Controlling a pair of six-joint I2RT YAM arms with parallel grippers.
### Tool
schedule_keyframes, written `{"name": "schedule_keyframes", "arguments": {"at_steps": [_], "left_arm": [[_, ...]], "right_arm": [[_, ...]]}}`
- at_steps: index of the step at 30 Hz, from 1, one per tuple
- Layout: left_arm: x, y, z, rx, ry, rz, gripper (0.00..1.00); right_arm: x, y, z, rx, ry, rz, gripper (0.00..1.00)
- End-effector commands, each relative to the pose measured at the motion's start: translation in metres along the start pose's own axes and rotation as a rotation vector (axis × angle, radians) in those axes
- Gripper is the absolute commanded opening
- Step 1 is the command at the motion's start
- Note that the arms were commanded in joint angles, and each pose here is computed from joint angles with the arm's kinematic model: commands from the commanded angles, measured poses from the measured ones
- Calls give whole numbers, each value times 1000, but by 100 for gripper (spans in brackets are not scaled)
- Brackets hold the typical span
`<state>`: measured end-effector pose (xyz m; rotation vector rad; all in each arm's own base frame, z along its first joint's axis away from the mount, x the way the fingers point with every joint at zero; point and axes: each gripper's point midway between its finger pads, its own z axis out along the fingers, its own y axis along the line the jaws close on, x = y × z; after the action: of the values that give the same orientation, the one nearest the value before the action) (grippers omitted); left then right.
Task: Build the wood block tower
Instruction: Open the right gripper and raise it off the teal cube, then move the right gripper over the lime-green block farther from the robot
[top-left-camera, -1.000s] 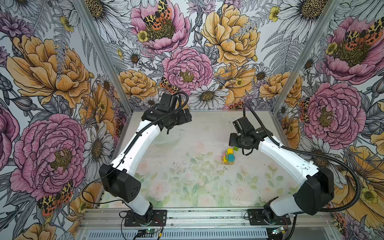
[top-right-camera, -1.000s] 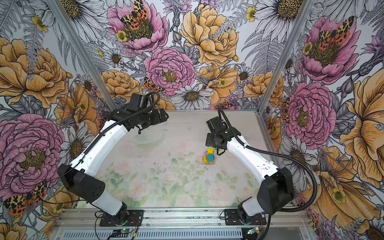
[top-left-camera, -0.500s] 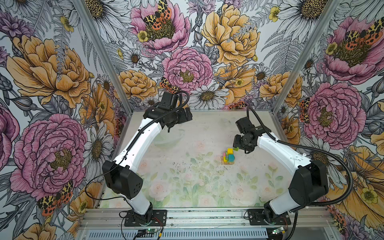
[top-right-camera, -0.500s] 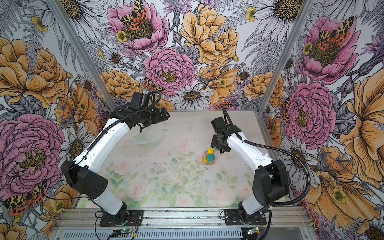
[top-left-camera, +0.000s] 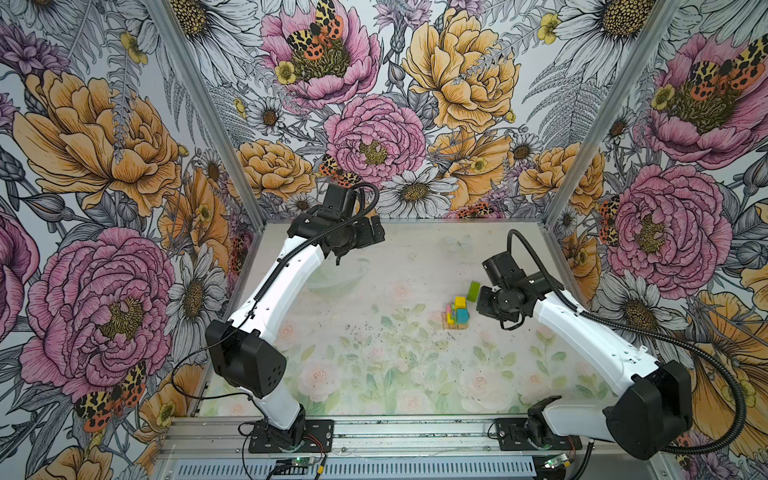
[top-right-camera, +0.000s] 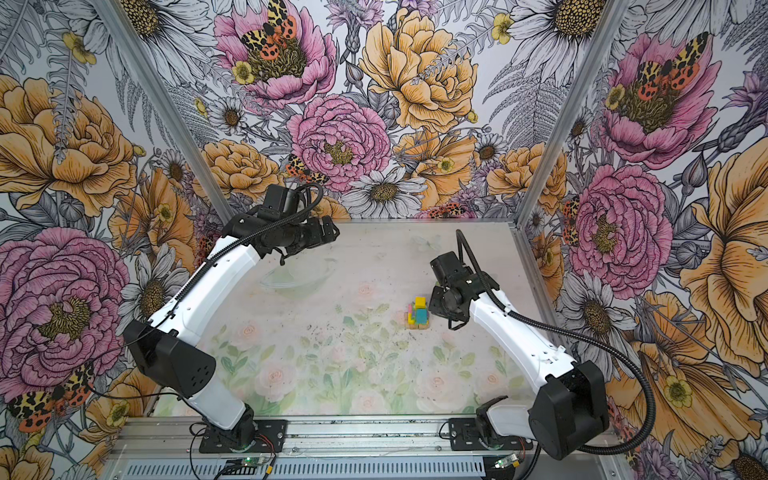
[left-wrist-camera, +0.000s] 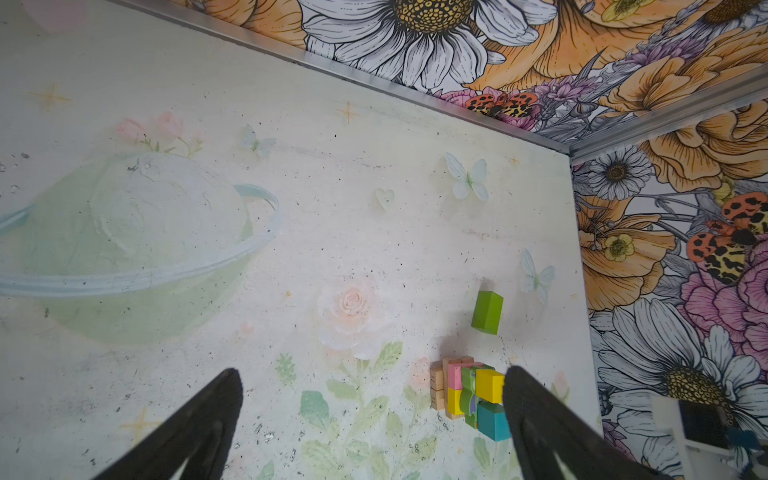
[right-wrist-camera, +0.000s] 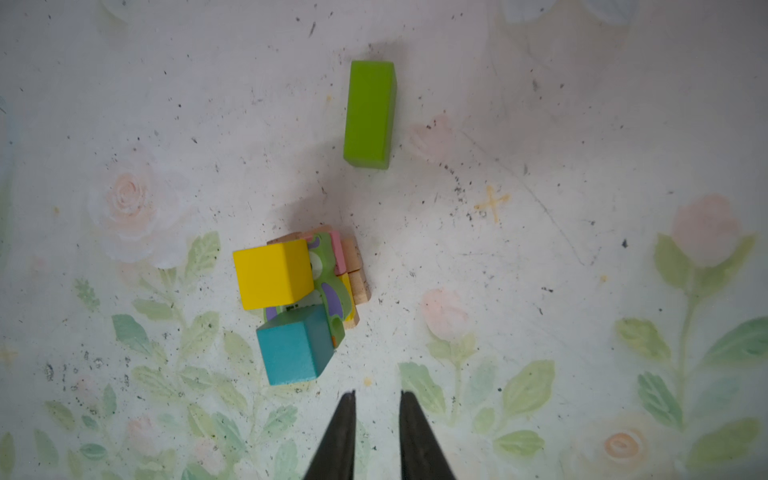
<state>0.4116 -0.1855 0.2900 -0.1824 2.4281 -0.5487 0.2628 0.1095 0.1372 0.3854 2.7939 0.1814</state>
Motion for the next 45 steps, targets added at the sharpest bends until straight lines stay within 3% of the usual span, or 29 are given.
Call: {"name": "schedule_keyframes", "arguments": {"at_steps": [1, 17, 36, 41, 45], "left_arm": [[4, -5, -11, 23, -7, 28, 99], [6, 0, -24, 9, -34, 24, 99], [1, 0, -24, 18, -36, 21, 99], [2, -5, -25, 39, -27, 27, 99], [2, -8, -26, 48, -22, 34, 99]], "right_arm": [[14, 9, 2, -27, 14, 2, 21], [24, 34, 40, -26, 66, -76, 14], [11, 43, 42, -33, 54, -92, 16], [14, 54, 19, -98, 54, -101, 29], [7, 49, -32, -121, 1, -98, 40]]}}
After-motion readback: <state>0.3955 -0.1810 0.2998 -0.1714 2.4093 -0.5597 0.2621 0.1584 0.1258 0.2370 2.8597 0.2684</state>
